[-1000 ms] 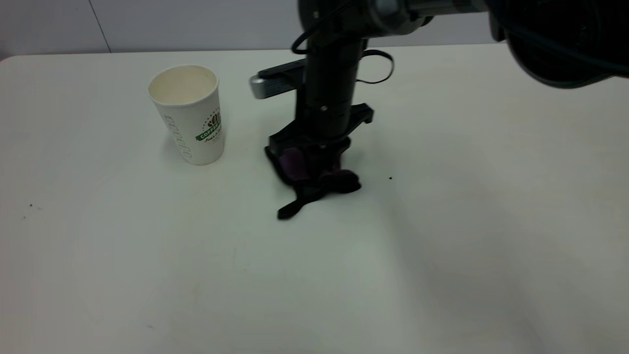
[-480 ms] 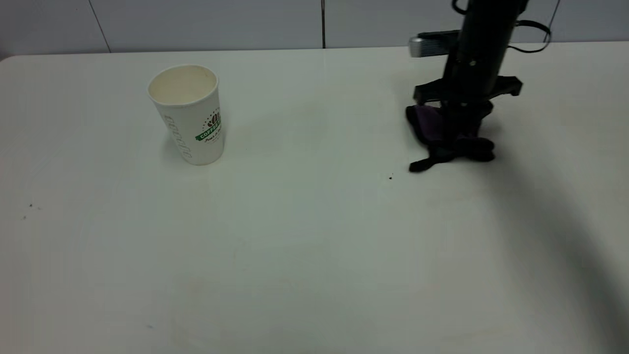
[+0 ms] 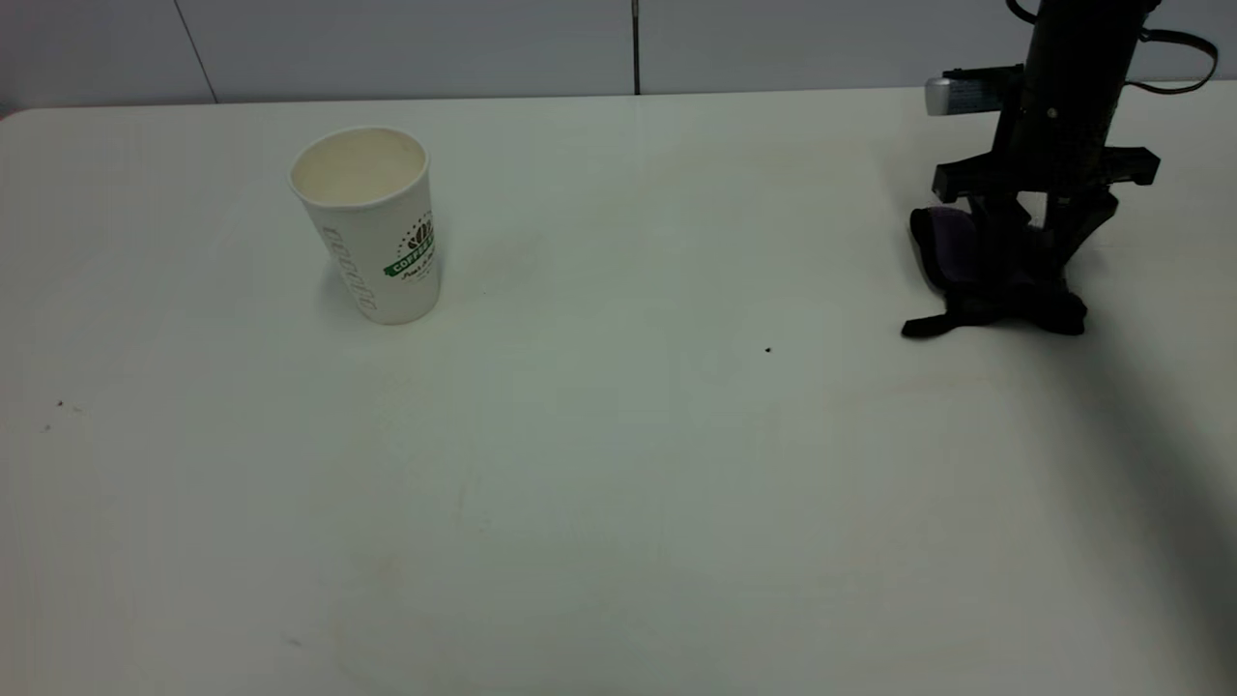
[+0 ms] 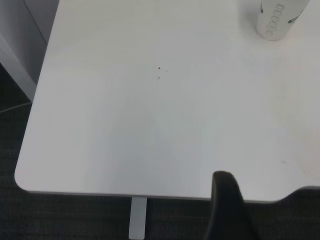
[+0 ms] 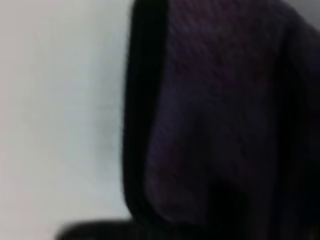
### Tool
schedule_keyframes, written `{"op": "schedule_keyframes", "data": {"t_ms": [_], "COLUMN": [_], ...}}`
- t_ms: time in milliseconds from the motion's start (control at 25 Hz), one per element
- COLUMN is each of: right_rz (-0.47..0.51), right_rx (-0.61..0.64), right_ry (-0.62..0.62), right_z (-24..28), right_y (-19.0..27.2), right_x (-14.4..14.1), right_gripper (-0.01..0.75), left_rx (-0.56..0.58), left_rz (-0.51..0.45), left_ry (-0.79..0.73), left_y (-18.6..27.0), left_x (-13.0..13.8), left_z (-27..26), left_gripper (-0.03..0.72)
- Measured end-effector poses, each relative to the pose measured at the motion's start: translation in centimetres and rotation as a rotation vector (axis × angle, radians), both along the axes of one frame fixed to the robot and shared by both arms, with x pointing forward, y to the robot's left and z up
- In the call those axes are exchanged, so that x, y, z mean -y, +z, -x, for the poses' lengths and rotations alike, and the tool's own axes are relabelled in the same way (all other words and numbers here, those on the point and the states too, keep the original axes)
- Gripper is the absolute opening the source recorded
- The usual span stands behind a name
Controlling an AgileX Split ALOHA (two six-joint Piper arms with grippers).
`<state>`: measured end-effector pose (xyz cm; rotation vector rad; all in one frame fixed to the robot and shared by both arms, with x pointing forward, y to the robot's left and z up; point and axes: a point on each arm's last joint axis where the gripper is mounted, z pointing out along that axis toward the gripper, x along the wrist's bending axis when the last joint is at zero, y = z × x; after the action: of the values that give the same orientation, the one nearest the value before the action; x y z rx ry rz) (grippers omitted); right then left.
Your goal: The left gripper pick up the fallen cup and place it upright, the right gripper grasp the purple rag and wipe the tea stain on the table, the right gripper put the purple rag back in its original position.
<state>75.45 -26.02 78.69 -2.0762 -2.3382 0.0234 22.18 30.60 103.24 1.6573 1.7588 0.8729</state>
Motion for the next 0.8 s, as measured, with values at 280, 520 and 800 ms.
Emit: {"op": "schedule_keyframes", "data": {"t_ms": [280, 520, 800], "right_rz": [0.006, -0.008, -0.023], "right_rx": [0.160, 0.226, 0.306], "right_ry": [0.018, 0.091, 0.167], "right_z": [-1.0, 3.1, 14.7], "right_y": [9.2, 18.8, 29.8], "right_x": [0.3, -2.2, -2.7], "right_gripper": [0.726, 0.726, 0.726], "left_rx": [0.000, 0.000, 0.000], "left_rz": [0.000, 0.000, 0.000], "left_ry": [0.000, 0.000, 0.000], "left_y": [0.0, 0.0, 0.0], "left_x": [0.0, 0.0, 0.0], "left_z": [0.0, 0.0, 0.0], "left_gripper": [0.472, 0.472, 0.472]}}
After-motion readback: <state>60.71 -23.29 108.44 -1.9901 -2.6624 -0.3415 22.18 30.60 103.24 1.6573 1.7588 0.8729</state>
